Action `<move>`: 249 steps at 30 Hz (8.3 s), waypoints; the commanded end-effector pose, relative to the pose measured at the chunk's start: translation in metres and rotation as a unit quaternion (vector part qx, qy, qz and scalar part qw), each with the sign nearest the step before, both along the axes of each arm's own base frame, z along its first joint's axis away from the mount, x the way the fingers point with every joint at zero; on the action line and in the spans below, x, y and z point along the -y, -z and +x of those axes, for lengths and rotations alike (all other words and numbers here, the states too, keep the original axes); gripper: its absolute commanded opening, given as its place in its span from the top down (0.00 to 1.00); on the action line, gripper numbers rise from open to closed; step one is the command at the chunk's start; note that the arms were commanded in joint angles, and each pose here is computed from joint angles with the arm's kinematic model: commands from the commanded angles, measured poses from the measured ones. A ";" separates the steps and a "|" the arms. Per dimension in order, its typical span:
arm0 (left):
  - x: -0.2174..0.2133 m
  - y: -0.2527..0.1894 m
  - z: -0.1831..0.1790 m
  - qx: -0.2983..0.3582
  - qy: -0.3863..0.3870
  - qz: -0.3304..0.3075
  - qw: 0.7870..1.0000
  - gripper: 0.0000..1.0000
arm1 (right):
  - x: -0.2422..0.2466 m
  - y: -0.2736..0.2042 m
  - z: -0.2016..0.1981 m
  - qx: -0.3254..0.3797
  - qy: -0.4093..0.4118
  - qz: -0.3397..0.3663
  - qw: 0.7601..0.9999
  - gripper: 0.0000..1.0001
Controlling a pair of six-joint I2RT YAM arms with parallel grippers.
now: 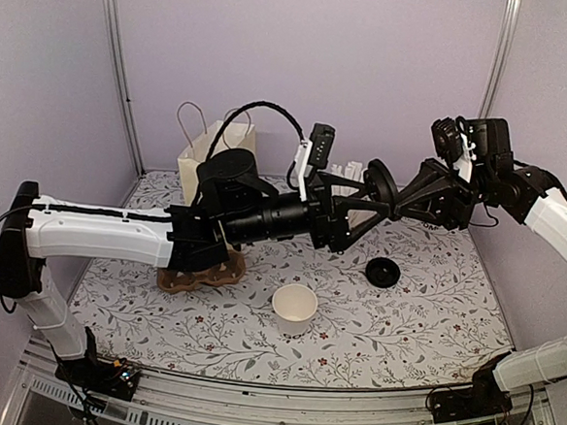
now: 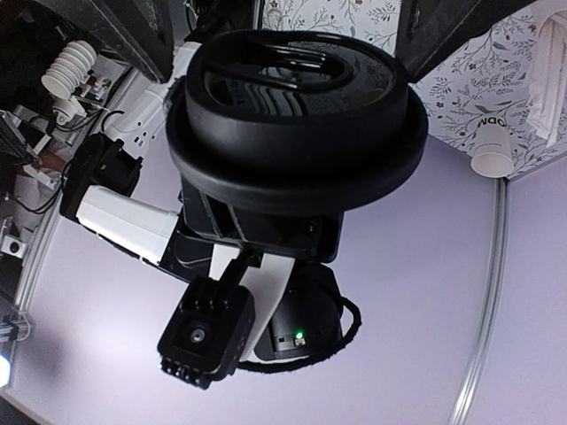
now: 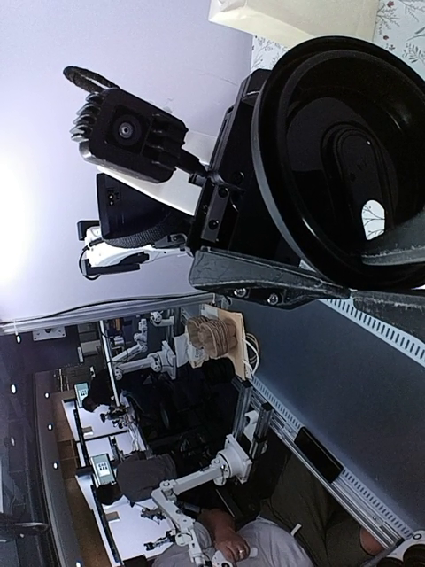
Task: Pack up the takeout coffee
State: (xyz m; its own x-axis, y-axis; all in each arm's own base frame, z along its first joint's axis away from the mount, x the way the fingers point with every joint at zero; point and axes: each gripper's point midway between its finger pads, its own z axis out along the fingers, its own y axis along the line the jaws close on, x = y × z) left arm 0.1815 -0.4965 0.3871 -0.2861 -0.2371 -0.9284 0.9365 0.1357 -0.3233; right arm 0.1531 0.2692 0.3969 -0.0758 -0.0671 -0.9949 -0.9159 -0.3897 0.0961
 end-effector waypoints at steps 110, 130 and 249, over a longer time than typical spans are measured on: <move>-0.070 0.241 0.008 -0.075 0.059 0.647 0.756 0.31 | 0.064 0.142 0.040 0.104 0.261 -0.080 0.956 0.30; -0.055 0.234 0.011 -0.049 0.032 0.651 0.757 0.26 | 0.063 0.144 0.040 0.098 0.260 -0.082 0.957 0.30; -0.144 0.155 0.034 -0.032 -0.171 0.335 0.926 0.12 | 0.074 0.365 0.090 0.311 0.264 -0.533 0.741 0.68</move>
